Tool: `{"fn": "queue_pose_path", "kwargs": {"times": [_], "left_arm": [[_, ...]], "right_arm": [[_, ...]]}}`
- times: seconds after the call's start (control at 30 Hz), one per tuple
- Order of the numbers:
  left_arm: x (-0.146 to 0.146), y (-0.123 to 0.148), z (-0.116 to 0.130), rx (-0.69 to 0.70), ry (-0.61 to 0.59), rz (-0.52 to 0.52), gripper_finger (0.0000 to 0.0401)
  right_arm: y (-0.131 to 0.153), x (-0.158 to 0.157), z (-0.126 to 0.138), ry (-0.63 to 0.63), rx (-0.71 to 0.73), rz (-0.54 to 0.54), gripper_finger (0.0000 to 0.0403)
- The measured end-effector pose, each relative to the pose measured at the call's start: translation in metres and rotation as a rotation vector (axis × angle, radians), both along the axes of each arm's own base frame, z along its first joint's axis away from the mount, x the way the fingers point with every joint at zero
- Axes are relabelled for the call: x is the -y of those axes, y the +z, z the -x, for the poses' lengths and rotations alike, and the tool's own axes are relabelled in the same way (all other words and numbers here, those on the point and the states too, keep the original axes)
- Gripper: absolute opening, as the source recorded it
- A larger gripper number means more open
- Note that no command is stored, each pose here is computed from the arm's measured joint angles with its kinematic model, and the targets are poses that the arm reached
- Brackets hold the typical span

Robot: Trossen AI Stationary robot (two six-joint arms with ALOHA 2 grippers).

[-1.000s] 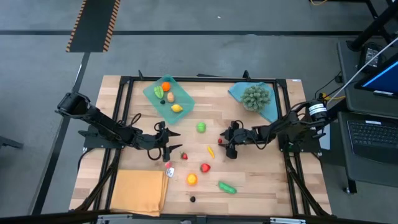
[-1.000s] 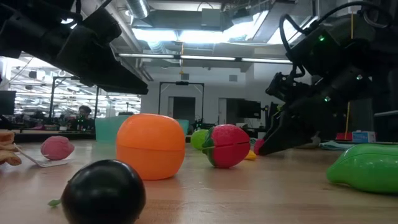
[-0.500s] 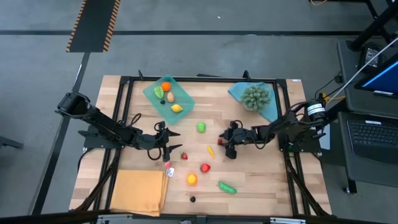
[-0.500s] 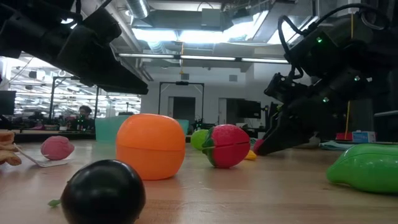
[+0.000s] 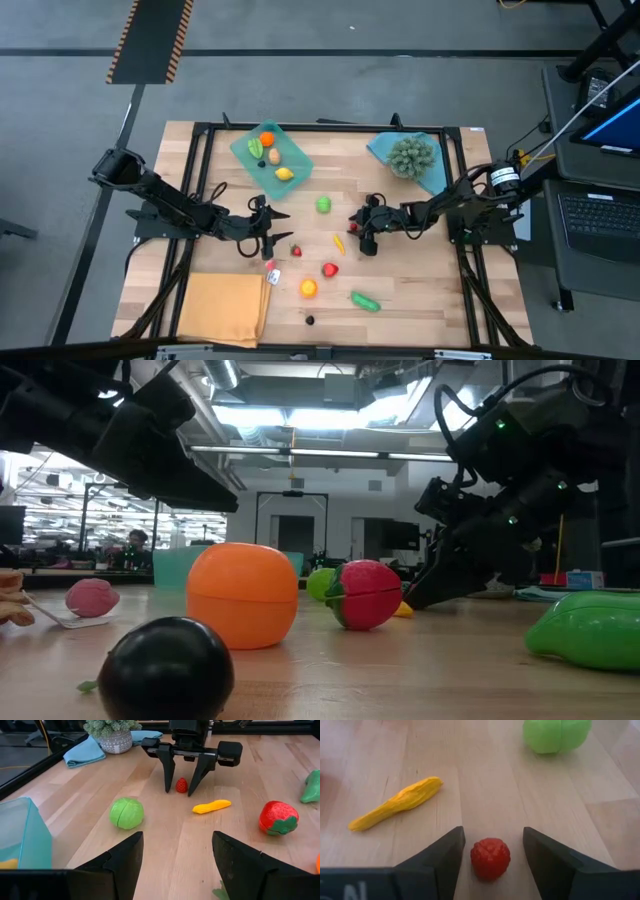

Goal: Pick and placing Produce into tupperware
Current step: Put the red raspberry into the blue bin

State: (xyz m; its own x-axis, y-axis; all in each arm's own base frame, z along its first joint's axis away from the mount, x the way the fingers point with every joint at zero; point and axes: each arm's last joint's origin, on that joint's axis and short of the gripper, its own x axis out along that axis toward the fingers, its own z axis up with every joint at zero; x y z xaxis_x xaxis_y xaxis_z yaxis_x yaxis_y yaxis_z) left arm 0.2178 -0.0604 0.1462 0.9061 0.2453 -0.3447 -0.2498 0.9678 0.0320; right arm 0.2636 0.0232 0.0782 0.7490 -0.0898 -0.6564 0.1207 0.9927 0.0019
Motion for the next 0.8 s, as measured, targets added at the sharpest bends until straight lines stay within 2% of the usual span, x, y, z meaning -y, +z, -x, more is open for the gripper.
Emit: {"fn": "queue_pose_path", "kwargs": {"times": [0.8], "left_arm": [[0.0000,-0.0001,0.0000,-0.001,0.000,0.000,0.0228]], "right_arm": [[-0.0028,-0.0004,0.0027,0.012,-0.042,-0.029,0.0210]]}}
